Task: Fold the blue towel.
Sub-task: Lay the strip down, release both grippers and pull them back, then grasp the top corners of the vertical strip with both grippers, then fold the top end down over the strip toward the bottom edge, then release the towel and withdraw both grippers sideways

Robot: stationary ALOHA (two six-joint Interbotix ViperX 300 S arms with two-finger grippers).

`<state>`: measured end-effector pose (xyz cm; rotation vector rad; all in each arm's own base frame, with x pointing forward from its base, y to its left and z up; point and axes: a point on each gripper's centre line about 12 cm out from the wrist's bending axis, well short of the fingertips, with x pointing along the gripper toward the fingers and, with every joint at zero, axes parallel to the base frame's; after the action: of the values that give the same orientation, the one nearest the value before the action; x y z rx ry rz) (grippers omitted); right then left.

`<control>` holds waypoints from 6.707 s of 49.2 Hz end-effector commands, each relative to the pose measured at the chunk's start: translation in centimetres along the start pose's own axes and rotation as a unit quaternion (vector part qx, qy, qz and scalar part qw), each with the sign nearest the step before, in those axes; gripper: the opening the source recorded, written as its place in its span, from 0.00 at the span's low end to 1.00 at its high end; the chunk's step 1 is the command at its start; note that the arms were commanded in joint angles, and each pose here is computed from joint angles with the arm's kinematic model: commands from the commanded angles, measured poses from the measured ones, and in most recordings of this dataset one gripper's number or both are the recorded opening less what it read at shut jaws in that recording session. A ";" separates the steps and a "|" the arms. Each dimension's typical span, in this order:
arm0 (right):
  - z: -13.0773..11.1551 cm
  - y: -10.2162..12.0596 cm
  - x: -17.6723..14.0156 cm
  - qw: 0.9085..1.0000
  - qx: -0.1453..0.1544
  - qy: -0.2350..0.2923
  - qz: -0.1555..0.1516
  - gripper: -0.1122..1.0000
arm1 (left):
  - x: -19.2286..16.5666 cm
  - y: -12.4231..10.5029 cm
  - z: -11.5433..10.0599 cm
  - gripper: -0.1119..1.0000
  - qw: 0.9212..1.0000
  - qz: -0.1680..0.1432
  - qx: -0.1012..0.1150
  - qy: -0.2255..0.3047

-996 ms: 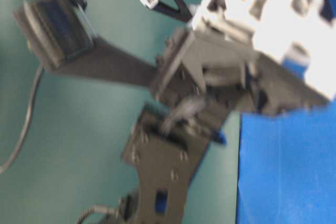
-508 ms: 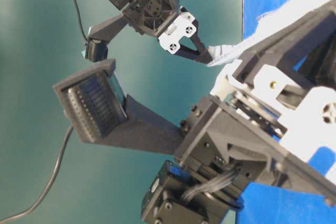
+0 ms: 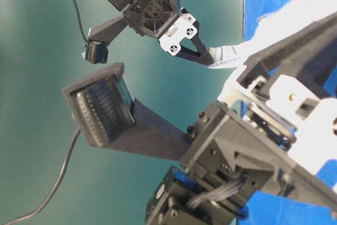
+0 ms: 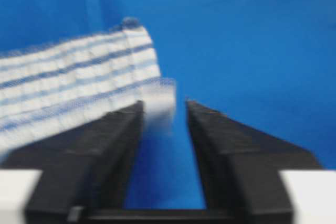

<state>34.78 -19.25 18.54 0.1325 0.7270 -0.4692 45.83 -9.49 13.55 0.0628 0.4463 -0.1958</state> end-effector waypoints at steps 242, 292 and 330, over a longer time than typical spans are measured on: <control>-10.2 3.2 -5.2 0.999 -0.005 0.015 0.038 0.17 | -6.1 19.1 -2.7 0.11 0.976 0.199 -0.089 -0.006; -15.1 16.9 -9.7 0.971 -0.055 0.069 0.220 0.17 | -2.9 2.2 -2.9 0.11 0.993 0.025 -0.078 0.084; -13.0 18.8 -10.3 0.967 -0.064 0.052 0.243 0.59 | -3.7 2.5 -1.3 0.71 0.994 0.026 -0.075 0.076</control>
<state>28.05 4.56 13.24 0.2032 0.8455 0.0405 42.35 -6.16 11.72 -0.0583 0.6573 -0.0992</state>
